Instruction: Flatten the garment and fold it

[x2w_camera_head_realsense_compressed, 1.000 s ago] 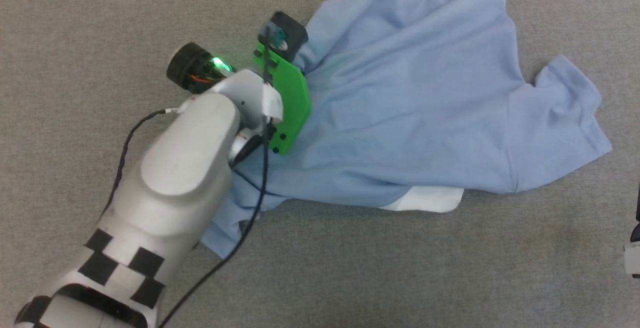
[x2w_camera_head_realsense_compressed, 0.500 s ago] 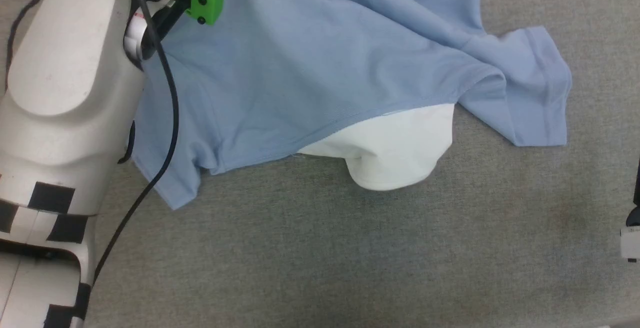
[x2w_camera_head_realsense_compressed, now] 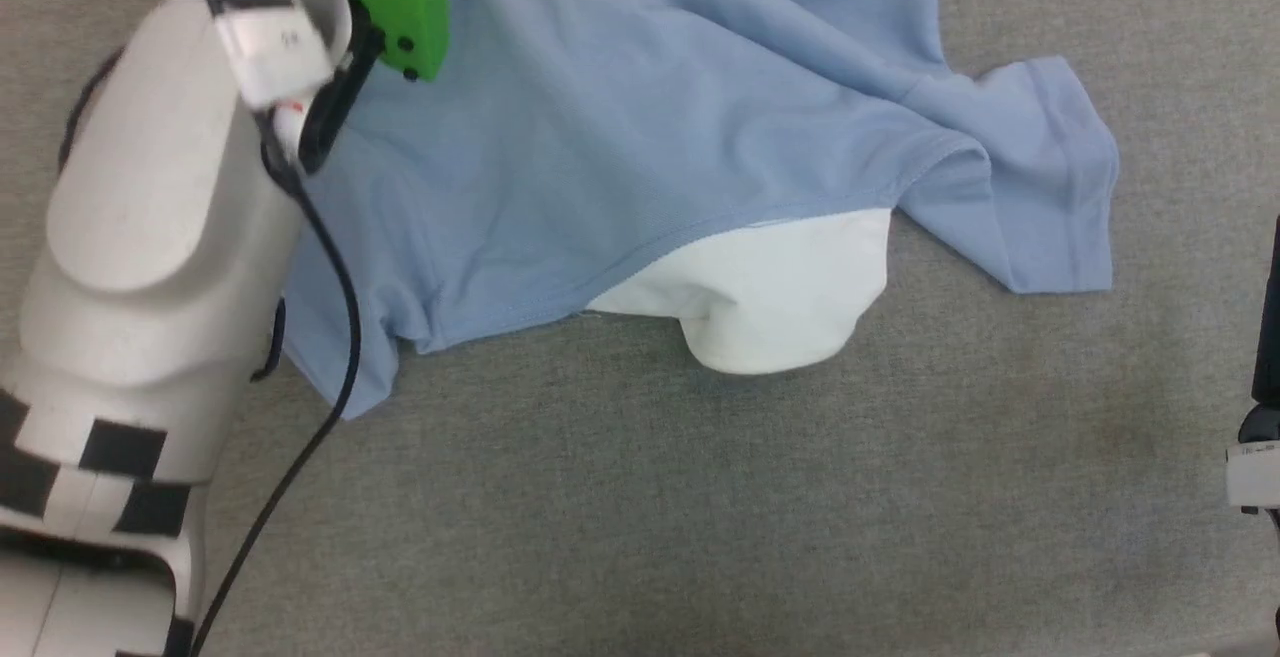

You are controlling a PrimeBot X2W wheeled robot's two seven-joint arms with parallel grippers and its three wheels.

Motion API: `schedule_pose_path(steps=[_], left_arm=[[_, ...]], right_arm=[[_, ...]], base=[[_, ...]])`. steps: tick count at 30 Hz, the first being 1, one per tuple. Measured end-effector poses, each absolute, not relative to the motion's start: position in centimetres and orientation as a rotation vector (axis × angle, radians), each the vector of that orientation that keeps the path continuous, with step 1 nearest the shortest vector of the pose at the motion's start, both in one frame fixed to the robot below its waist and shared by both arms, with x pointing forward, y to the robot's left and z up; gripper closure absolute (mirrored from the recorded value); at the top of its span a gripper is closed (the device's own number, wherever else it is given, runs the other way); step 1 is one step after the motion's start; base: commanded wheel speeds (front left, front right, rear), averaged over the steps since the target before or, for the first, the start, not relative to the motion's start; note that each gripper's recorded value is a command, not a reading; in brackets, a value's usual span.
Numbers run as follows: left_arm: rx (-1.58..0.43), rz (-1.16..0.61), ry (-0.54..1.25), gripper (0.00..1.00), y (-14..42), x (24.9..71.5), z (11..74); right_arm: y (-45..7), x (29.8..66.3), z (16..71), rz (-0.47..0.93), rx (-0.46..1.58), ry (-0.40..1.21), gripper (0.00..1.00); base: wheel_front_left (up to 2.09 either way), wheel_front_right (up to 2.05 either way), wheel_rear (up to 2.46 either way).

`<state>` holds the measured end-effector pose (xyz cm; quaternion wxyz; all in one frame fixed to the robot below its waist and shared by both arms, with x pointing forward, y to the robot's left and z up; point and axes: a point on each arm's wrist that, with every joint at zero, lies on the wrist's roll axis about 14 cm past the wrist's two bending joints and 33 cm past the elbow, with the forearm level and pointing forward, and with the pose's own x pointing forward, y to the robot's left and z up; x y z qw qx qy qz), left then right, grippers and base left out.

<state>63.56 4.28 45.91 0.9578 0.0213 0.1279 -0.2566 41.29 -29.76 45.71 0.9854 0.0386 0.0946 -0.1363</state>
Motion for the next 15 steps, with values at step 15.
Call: schedule_pose_path(steps=[15], left_arm=[[-0.136,-0.172,0.159,0.00,13.4,48.5,50.5]], right_arm=[[-26.5,40.4,49.6,-0.167,0.142,0.123,0.00]], base=[[0.00,0.00,0.00]])
